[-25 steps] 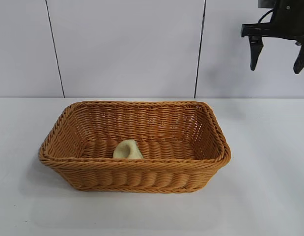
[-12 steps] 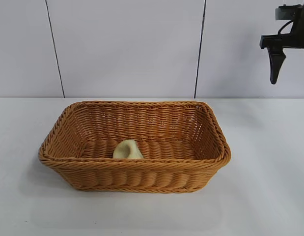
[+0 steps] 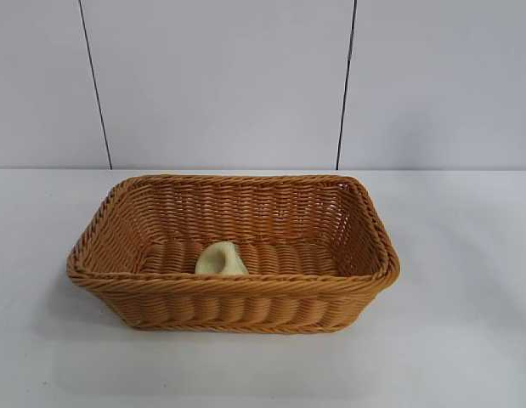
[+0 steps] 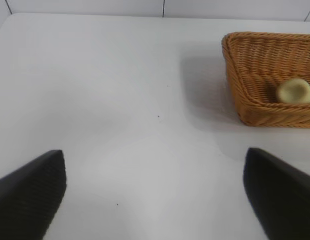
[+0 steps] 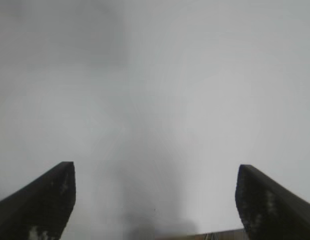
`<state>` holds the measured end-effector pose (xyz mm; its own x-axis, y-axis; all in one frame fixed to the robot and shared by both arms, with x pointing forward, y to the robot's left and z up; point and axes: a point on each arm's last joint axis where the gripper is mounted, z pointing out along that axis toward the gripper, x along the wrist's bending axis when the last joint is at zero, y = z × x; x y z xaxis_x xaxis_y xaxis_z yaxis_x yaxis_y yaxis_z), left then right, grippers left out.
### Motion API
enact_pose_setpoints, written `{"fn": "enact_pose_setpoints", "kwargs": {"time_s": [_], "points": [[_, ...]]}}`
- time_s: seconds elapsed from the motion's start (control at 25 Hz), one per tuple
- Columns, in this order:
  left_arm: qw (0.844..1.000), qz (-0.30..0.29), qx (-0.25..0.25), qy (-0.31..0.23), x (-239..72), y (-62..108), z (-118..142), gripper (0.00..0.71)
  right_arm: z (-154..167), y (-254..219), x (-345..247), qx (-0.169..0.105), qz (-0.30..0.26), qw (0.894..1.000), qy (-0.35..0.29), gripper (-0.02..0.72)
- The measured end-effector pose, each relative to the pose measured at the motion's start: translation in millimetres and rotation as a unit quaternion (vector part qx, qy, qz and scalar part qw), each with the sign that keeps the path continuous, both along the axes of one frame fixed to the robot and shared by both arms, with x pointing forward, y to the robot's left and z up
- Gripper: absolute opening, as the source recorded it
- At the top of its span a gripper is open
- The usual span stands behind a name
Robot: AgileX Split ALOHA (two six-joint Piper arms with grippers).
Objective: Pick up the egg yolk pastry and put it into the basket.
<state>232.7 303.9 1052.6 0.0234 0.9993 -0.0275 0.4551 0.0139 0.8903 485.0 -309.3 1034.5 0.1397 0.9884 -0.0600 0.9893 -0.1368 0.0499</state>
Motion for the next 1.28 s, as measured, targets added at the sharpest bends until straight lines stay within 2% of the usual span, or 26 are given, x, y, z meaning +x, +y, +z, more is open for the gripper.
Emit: {"fn": "enact_pose_setpoints", "kwargs": {"time_s": [0.16,0.32,0.6,0.84,1.04,1.24,1.28], "points": [[1.000,0.000,0.000,0.000,0.0,0.0,0.0,0.689,0.5,1.2,-56.5,0.000,0.001,1.000,-0.017,0.624],[1.000,0.000,0.000,0.000,0.0,0.0,0.0,0.689,-0.5,2.5,-100.5,-0.001,0.015,0.995,-0.096,0.624],[1.000,0.000,0.000,0.000,0.0,0.0,0.0,0.689,-3.6,6.9,-160.4,0.006,0.037,0.969,-0.243,0.624],[1.000,0.000,0.000,0.000,0.0,0.0,0.0,0.689,10.9,8.3,-196.5,0.003,0.040,0.933,-0.359,0.624],[1.000,0.000,0.000,0.000,0.0,0.0,0.0,0.689,16.6,8.9,-220.5,-0.001,0.040,0.901,-0.431,0.624],[1.000,0.000,0.000,0.000,0.0,0.0,0.0,0.689,18.4,9.3,-244.9,-0.006,0.041,0.864,-0.501,0.624],[1.000,0.000,0.000,0.000,0.0,0.0,0.0,0.689,18.1,9.4,-248.0,-0.006,0.041,0.860,-0.509,0.624]]}}
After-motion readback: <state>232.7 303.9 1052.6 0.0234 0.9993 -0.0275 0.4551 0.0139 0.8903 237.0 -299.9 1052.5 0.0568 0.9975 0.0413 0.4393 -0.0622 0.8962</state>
